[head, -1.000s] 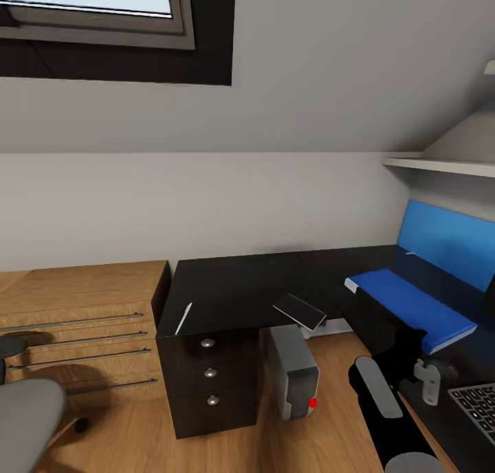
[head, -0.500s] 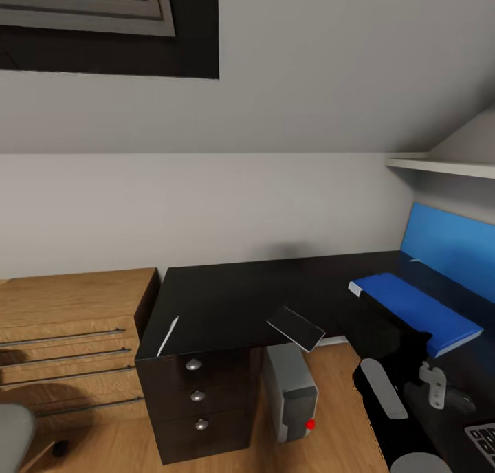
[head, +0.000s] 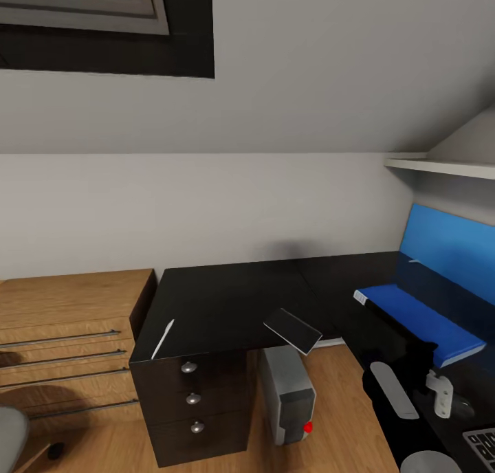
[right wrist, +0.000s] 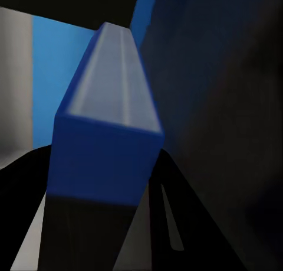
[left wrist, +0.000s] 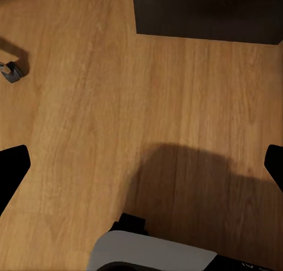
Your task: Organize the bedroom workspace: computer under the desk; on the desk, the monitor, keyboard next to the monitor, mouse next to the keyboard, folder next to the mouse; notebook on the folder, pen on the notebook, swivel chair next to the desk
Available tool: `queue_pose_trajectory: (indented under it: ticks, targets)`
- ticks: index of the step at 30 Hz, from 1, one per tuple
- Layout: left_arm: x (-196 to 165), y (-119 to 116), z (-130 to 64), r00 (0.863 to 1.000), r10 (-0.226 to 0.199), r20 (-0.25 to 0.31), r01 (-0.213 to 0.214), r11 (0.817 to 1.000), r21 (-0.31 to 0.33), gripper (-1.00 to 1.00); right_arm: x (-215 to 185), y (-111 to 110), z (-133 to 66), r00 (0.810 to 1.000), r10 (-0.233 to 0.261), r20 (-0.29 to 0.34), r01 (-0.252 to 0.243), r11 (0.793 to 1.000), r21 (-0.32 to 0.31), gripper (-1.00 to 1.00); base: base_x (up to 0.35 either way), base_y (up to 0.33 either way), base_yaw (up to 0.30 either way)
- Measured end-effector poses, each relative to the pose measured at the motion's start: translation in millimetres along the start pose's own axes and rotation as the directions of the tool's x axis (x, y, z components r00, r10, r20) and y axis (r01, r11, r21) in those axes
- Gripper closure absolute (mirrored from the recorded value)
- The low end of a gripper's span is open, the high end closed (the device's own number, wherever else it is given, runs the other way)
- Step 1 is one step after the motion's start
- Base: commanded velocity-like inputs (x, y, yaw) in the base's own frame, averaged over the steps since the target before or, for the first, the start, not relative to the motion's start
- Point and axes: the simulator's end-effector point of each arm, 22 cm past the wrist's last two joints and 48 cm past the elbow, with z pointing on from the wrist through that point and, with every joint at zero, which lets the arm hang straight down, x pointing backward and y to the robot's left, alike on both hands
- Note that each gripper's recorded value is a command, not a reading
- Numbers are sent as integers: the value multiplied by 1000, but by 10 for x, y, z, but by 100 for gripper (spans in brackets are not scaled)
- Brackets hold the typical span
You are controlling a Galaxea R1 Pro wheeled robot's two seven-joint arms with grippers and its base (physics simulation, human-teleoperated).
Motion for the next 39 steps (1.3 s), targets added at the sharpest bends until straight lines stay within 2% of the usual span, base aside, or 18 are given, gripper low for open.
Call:
queue_pose_trajectory:
  ticks: [19,22,23,26,39]
  targets:
    - [-17,23,5,1000,-2,5,2,1000,-2,-100,74,-34,-41,1000,2,-23,-2,1000,15,100,0,0,0]
    - [-16,25,5,1000,-2,4,2,1000,-3,-100,203,-55,-46,997,-7,-82,9,1000,24,100,0,0,0]
    - [-16,27,6,1000,-2,4,2,1000,-4,-100,267,-90,-51,994,-1,-111,6,999,39,100,0,0,0]
    - [-17,28,6,1000,-2,4,2,1000,-4,-100,339,-168,-56,989,23,-145,-12,997,78,100,0,0,0]
    - [-17,29,6,1000,-2,4,3,1000,-4,-100,351,-223,-49,988,27,-152,-12,995,96,100,0,0,0]
